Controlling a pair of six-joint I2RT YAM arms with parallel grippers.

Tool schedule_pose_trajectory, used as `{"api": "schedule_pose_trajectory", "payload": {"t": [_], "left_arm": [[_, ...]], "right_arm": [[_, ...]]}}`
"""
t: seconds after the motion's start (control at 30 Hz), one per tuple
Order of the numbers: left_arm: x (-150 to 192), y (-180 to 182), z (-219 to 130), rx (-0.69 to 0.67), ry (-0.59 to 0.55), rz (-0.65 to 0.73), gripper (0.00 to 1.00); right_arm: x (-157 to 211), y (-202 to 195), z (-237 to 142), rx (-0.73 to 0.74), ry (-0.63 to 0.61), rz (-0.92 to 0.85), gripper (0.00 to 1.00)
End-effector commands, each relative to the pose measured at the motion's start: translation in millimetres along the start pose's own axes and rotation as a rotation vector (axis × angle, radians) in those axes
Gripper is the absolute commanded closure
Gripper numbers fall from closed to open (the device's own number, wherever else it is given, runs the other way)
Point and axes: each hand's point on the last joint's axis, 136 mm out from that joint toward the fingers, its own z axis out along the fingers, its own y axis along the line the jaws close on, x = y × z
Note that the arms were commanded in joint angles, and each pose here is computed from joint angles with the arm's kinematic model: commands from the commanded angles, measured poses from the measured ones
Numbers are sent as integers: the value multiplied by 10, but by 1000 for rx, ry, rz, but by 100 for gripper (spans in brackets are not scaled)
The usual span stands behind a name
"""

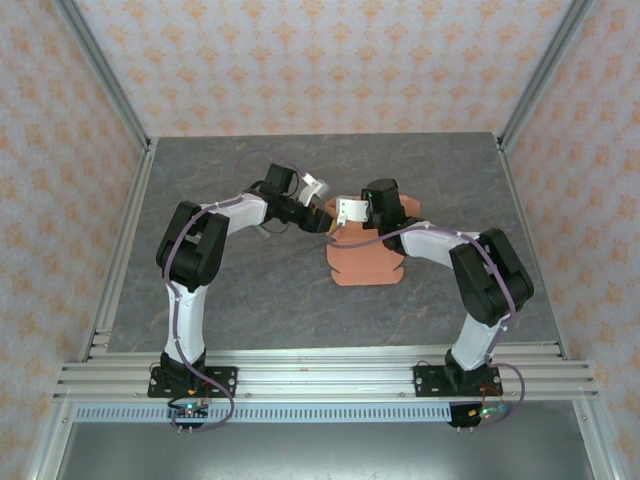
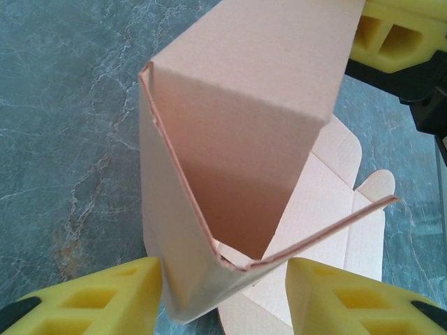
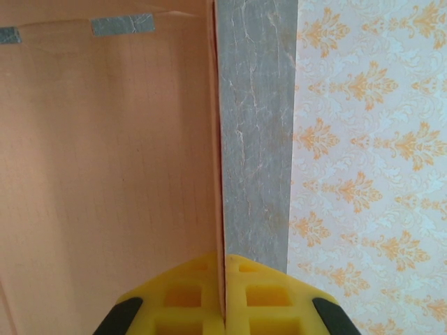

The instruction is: Fold the paper box

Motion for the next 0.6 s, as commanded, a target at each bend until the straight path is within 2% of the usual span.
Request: {"api": "schedule_pose_trajectory", "payload": {"t": [0.0,0.33,0.57], "left_arm": [[-98,-89,25,24,-34,26,49],[-86,-144,45,24,-64,26,47],[-131,-68,65,-39,-97,26,45]], "right_arm": [[-36,-213,-58,68,-15,40,100],[-59,-183,-50,79,-11,64,100],[-80,-159,-78,59,-23,86,100]]}}
